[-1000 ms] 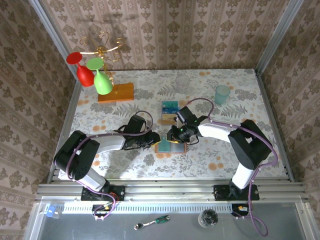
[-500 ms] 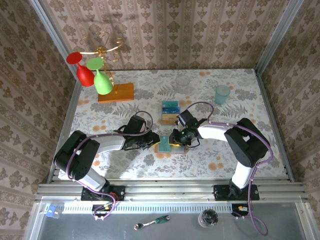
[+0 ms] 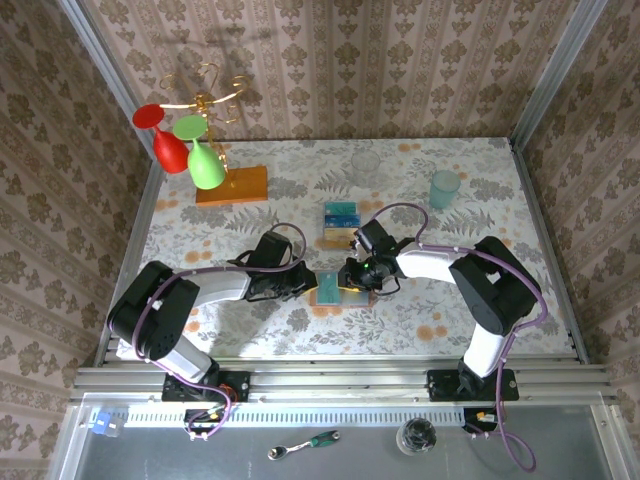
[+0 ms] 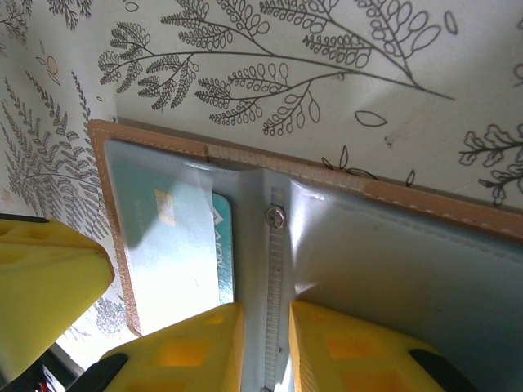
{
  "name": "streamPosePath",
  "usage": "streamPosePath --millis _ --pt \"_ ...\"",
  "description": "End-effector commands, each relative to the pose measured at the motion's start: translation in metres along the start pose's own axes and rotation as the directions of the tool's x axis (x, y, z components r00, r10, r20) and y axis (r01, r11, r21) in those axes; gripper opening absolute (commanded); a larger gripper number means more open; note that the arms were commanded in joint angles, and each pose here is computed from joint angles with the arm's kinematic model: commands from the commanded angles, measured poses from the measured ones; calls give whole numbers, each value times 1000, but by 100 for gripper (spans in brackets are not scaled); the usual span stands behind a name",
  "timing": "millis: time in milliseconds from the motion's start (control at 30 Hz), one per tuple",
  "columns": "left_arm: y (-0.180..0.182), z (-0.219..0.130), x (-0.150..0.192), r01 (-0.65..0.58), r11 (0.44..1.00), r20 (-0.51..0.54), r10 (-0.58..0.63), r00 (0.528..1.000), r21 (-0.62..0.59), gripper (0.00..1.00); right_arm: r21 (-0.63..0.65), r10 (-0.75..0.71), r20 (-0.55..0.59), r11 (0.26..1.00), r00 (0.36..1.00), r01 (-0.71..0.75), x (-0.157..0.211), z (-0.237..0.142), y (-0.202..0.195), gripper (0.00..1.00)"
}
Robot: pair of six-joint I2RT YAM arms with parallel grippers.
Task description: Take the credit cards out of the card holder
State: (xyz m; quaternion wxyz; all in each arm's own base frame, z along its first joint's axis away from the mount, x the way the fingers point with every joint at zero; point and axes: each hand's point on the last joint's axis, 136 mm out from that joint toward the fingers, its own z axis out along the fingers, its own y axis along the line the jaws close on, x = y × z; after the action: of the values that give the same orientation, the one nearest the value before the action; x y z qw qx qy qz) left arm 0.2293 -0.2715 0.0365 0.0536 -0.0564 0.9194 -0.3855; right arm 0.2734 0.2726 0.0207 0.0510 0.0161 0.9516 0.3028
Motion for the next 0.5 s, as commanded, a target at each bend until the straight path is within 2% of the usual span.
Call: streamPosePath --millis 0,467 --pt "-3 -1 0 -36 999 -3 36 999 -12 10 -20 -17 12 1000 1000 17 -3 -10 11 24" --pt "17 9 7 -4 999 -27 3 1000 -47 5 -82 -22 3 996 1000 22 -3 -16 35 25"
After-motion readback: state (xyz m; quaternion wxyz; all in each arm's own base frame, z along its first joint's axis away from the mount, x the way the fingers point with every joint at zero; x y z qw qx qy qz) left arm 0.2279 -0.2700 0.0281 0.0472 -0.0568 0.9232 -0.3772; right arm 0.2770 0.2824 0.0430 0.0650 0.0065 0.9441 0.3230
